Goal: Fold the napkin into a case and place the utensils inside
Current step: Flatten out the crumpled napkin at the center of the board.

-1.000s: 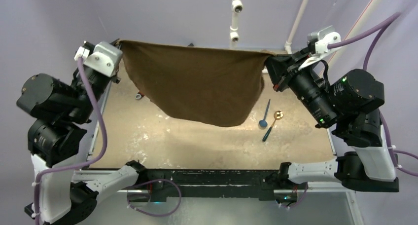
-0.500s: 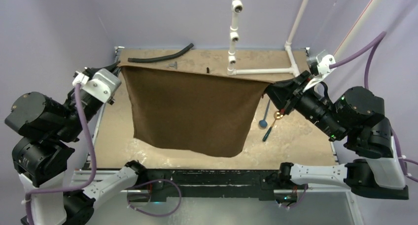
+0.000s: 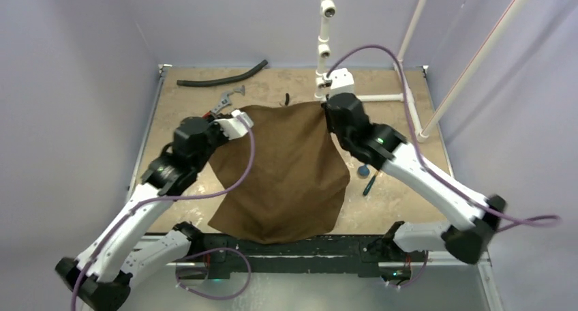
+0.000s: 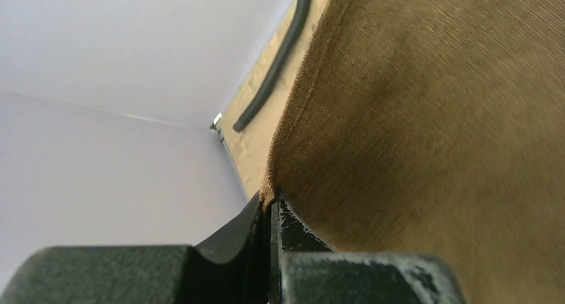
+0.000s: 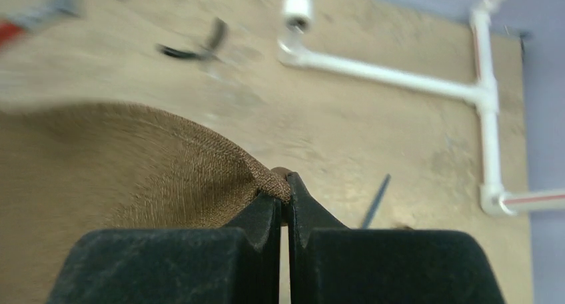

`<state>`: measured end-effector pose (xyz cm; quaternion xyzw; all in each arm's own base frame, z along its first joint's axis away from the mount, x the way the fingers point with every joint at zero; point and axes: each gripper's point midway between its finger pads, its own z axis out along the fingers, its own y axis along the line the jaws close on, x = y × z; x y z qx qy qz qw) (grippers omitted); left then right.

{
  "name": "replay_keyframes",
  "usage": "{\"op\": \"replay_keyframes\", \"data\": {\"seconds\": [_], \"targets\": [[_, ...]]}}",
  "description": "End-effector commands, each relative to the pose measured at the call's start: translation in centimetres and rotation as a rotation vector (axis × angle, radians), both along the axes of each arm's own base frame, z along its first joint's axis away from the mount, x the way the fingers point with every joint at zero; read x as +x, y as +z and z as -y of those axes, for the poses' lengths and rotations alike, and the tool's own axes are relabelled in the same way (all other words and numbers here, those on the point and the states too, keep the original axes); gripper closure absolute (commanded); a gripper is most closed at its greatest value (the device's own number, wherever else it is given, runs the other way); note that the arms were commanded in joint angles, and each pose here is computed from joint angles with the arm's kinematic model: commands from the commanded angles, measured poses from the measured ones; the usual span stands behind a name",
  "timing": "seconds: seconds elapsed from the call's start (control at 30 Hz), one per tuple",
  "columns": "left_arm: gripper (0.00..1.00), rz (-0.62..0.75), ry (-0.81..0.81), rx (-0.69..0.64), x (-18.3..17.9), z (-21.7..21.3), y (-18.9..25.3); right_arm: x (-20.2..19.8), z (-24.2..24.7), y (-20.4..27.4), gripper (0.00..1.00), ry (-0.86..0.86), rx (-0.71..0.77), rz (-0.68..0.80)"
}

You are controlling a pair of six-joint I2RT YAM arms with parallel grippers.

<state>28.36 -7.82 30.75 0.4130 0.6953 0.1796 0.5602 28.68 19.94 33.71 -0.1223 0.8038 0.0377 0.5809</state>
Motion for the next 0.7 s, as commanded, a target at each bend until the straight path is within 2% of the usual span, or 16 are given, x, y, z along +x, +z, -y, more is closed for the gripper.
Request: {"op": "replay_keyframes", "data": {"seconds": [0.0, 0.2, 0.4, 0.43, 0.47, 0.5, 0.53, 0.57, 0.6, 0.67], "targets": [[1.0, 0.167, 0.144, 0.056, 4.2, -0.9, 0.1, 6.9, 0.3, -4.8, 1.0, -0.094, -0.055, -0.004], [1.0, 0.192, 0.22, 0.118, 9.1, 0.0, -3.6, 12.3, -0.7, -10.4, 1.0, -0.168, -0.133, -0.056], [1.0, 0.158, 0.326, 0.163, 13.4, -1.0, -6.7, 15.8, -1.7, -11.0, 0.99, -0.162, -0.086, -0.011], [0.98, 0.145, 0.34, 0.176, 13.9, -1.2, -7.2, 16.1, -1.9, -11.2, 0.95, -0.161, -0.086, -0.017], [0.85, 0.127, 0.348, 0.186, 14.2, -1.2, -7.7, 16.3, -2.1, -11.3, 0.82, -0.156, -0.084, -0.023], [0.59, 0.103, 0.352, 0.19, 14.4, -1.2, -8.2, 16.3, -2.4, -11.6, 0.67, -0.144, -0.081, -0.033], [0.33, 0.08, 0.346, 0.186, 14.4, -1.2, -8.6, 16.2, -2.5, -11.7, 0.56, -0.142, -0.076, -0.038], [0.21, 0.065, 0.334, 0.177, 14.3, -1.0, -8.8, 16.2, -2.4, -11.8, 0.49, -0.144, -0.073, -0.038], [0.16, 0.059, 0.324, 0.161, 14.2, -0.8, -8.7, 16.1, -2.3, -11.8, 0.42, -0.148, -0.071, -0.034], [0.12, 0.057, 0.315, 0.122, 14.0, -0.6, -7.7, 16.2, -1.9, -11.2, 0.22, -0.158, -0.059, -0.021]]}}
